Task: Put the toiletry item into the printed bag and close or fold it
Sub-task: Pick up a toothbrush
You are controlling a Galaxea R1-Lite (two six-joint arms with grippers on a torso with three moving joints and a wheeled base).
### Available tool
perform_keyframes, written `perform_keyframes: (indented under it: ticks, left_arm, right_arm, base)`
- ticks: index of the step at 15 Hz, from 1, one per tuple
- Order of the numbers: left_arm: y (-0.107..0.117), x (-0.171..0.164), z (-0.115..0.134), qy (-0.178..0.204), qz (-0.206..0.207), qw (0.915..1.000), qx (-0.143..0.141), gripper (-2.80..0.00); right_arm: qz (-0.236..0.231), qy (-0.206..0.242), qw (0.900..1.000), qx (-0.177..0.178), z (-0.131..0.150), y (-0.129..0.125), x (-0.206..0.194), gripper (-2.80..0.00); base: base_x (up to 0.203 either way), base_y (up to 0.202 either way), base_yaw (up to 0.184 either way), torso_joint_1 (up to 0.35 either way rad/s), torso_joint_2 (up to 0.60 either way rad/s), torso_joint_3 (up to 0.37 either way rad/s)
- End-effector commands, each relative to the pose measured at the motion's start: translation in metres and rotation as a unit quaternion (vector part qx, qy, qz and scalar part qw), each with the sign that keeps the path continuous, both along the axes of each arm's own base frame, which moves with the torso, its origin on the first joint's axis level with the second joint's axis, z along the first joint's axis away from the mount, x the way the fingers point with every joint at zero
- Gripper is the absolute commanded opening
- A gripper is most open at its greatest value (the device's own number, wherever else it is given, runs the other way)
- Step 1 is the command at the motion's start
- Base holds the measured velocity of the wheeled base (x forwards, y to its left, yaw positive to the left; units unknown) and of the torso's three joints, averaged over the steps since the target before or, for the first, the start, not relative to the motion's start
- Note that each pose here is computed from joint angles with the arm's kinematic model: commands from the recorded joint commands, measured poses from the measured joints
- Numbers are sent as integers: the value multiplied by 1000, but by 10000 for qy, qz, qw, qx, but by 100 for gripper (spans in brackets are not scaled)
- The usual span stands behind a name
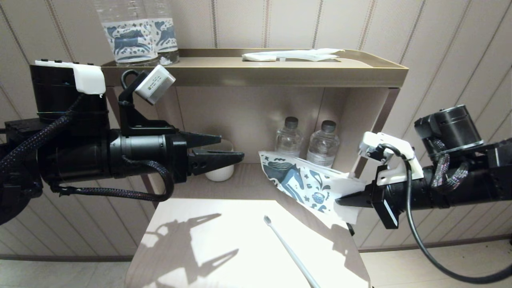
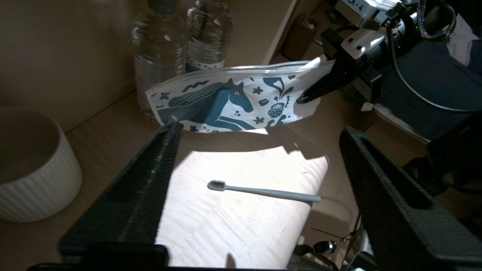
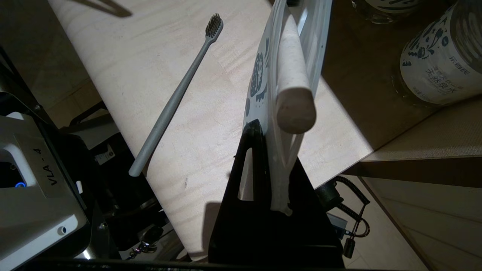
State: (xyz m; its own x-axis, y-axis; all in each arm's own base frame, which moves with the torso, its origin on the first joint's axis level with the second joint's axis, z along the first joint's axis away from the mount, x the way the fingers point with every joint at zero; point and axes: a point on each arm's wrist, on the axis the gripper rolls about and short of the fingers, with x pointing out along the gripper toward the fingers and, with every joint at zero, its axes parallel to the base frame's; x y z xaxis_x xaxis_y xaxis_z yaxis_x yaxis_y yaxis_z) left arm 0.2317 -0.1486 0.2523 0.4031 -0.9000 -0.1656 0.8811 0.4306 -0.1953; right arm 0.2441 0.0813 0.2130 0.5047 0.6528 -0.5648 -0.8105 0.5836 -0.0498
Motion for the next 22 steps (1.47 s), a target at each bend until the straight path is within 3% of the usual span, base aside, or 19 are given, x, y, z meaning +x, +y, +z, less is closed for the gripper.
perform_keyframes:
  ticks: [1,9,11,13,14,16,18,21,22]
  left_arm:
    - [-6,-4,1,62,-112,9999,-47,-280]
    - [-14,5,-6,190,-112,9998,27,-280]
    - [-17,7,-7,244,71,9996,120,-280]
    - [-25,1,-11,508,314,9974,405,-280]
    - [-30,-5,-15,849,429,9941,512,-280]
    - [-38,-18,-21,1547,922,9812,686,-280]
    - [-46,-27,-21,2033,1345,9640,1067,-280]
    - [-75,-44,-14,3009,1470,9332,1304,-280]
    - [-87,-49,-18,3286,1523,9200,1494,0]
  right_arm:
    - [24,-8,10000,2,-1,0,-1,-280]
    - [-5,-131,9999,31,6,-3,-6,-280]
    - [-5,-165,9999,41,8,-3,-8,-280]
    - [2,-202,9998,51,10,-3,-10,-280]
    - [-5,-218,9997,56,11,-4,-10,-280]
    - [-5,-273,9996,72,14,-4,-12,-280]
    - [-29,-311,9995,81,16,-6,-12,-280]
    - [-42,-364,9993,97,19,-7,-13,-280]
    - [-38,-377,9992,104,20,-6,-12,-280]
  base:
    - [0,0,0,0,0,0]
    - [0,0,0,0,0,0]
    - [0,0,0,0,0,0]
    - [0,0,0,0,0,0]
    - [0,0,0,0,0,0]
    - [0,0,0,0,0,0]
    - [0,0,0,0,0,0]
    - [0,0,0,0,0,0]
    - [0,0,0,0,0,0]
